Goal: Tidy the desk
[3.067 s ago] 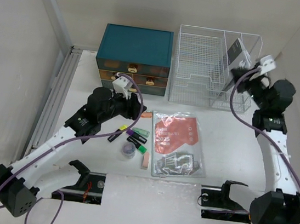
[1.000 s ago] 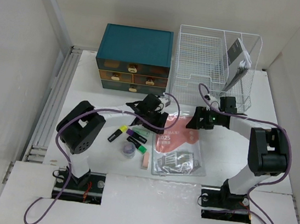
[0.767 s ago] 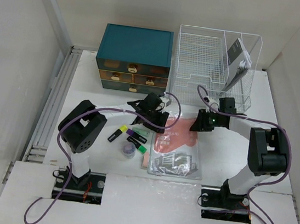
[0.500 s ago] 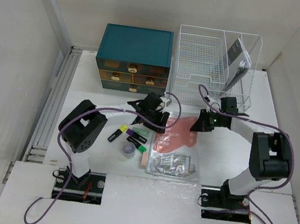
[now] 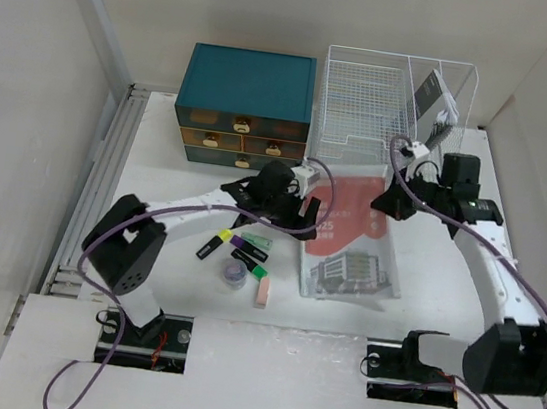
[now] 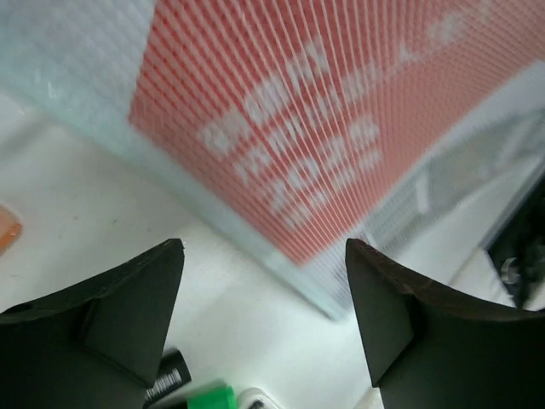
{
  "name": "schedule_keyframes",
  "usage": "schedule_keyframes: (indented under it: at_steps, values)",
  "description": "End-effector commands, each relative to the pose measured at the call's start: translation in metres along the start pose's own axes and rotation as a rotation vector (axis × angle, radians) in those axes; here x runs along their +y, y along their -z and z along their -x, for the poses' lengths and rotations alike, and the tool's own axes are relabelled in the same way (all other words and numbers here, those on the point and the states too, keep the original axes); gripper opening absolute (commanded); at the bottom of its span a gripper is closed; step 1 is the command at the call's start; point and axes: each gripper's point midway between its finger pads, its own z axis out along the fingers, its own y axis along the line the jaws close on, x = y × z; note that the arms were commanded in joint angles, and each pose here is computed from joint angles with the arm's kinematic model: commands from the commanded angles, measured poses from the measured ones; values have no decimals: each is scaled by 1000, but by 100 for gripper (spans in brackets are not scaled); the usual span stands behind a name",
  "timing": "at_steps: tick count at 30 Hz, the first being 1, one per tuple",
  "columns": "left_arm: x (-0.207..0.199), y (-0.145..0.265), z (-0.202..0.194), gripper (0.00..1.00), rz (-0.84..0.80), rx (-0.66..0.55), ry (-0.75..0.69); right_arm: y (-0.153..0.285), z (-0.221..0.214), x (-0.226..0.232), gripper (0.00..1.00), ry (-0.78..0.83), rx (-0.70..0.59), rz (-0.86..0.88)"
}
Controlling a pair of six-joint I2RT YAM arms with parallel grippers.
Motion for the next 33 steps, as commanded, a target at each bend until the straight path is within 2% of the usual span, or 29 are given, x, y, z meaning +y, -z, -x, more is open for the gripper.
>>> schedule_keyframes:
  at_steps: [1,6,10,13,15,17,20,21,22,26,30,33]
  values:
    - [-36,48,48,75,-85,-169,-67,47,47,18,0,219,-136,-94]
    - [-62,98,78,78,-129,-299,-109,106,101,37,0,367,-316,-261]
    - [-65,148,100,79,-132,-435,-123,162,158,62,0,449,-525,-378]
    - [-52,164,102,80,-81,-489,-109,197,184,77,0,455,-667,-445]
    - [-41,174,99,82,-52,-513,-106,224,207,88,0,453,-810,-489]
    - [-37,177,94,82,-43,-520,-111,254,227,84,0,427,-949,-598]
    - [-20,172,83,82,-7,-510,-88,282,243,59,0,310,-1052,-763]
    - [-20,174,80,82,-4,-511,-99,297,254,59,0,300,-1132,-793]
    - [-20,176,78,82,-5,-515,-100,292,259,46,0,280,-1131,-821]
    - [-15,183,75,84,29,-538,-113,326,282,34,0,199,-1285,-938]
    - [-11,183,72,84,48,-536,-106,338,287,0,0,164,-1306,-1139]
    - [-9,181,69,84,53,-527,-112,352,289,-8,0,189,-1351,-1241]
